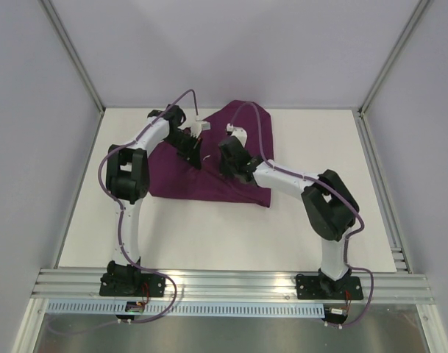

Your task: Prepare the surgical pack

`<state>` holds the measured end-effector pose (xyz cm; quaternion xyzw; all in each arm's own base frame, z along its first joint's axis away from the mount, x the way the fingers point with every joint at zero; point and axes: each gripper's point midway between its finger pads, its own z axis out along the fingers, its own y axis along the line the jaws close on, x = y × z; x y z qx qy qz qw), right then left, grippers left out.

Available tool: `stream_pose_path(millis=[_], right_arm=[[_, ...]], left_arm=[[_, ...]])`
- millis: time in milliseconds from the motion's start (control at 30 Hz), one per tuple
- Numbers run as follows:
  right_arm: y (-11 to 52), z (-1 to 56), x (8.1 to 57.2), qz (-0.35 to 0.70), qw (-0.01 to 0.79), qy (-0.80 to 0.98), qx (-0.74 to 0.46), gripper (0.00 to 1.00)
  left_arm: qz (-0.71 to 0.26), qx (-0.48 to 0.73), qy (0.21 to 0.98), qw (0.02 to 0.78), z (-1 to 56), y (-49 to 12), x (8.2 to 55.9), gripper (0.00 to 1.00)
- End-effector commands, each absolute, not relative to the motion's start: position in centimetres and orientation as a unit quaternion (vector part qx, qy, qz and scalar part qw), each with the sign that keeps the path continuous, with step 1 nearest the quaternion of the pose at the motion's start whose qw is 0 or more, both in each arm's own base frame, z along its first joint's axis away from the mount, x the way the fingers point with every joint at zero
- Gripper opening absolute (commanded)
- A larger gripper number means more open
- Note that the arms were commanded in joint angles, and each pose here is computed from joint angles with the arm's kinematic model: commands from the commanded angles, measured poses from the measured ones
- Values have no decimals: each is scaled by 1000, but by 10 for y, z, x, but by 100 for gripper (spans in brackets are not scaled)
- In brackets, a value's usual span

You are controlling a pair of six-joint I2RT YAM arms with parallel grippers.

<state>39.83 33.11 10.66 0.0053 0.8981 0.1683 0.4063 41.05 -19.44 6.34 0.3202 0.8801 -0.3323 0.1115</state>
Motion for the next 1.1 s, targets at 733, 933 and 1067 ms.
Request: stream_pose_path(millis=[733,933,1067], right_arm=[[281,218,382,196,465,863,-32,67],[200,165,381,166,407,895,79,64],[177,144,377,155,395,900,99,64]], left_arm=[[-169,231,929,236,150,-95,454,68],[-45,116,968,219,122,19,466,77],[8,84,985,154,75,71,460,81]])
